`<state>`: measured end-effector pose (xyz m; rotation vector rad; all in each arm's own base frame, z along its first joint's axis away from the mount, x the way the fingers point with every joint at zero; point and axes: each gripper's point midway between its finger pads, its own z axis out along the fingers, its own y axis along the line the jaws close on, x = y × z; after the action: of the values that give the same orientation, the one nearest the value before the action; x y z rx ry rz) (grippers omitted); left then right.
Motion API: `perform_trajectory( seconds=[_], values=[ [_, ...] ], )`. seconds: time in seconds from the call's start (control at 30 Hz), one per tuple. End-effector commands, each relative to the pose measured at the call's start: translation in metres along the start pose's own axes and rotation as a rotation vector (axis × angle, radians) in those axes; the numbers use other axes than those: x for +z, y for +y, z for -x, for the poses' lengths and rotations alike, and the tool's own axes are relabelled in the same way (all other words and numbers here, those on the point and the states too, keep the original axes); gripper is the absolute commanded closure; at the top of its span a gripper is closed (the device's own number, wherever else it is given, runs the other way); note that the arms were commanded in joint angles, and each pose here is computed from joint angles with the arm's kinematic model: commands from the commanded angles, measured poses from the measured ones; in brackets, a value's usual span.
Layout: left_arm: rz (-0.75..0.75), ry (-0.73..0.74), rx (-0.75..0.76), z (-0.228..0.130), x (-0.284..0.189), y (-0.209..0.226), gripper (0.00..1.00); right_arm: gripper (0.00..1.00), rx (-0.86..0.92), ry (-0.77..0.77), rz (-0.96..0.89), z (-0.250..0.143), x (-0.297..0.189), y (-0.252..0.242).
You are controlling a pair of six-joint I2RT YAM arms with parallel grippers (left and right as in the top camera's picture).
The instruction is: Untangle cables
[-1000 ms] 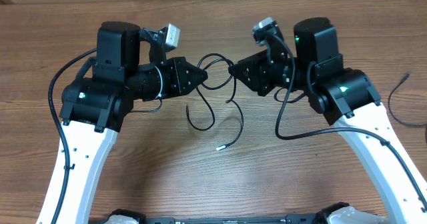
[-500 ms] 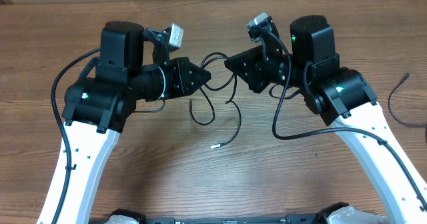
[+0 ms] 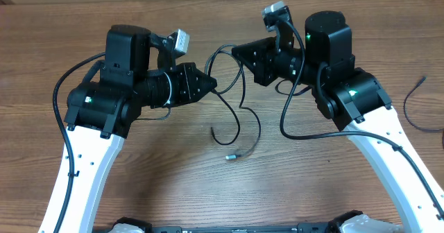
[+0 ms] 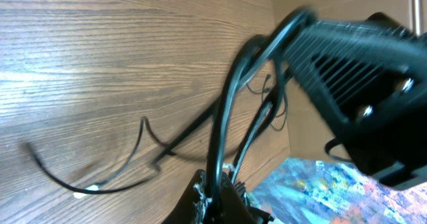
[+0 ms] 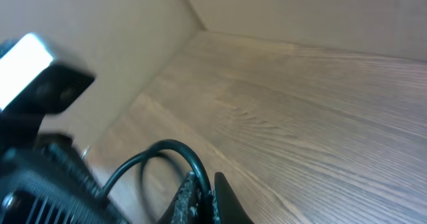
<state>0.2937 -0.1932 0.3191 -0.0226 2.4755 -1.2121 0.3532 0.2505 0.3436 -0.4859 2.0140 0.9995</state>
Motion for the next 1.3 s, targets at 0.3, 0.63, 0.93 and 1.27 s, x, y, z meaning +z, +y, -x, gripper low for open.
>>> perform_trajectory(
  seconds=[0.3,0.63,0.93,1.27],
  values=[
    [0.033,0.047,0.012,-0.014,-0.002,0.005,0.95,0.96,0.106,-0.235,-0.234,0.056,-0.034,-0.064],
    [0.038,0.034,0.037,-0.017,-0.009,0.002,0.96,0.94,0.155,-0.338,-0.362,0.078,-0.083,-0.123],
    [0.031,0.033,0.039,-0.016,-0.009,0.001,0.96,0.37,0.005,-0.043,-0.071,0.018,-0.052,-0.066],
    [-0.064,0.037,0.007,-0.014,-0.006,-0.022,0.96,0.38,-0.217,0.095,0.047,-0.019,-0.026,-0.021]
  ],
)
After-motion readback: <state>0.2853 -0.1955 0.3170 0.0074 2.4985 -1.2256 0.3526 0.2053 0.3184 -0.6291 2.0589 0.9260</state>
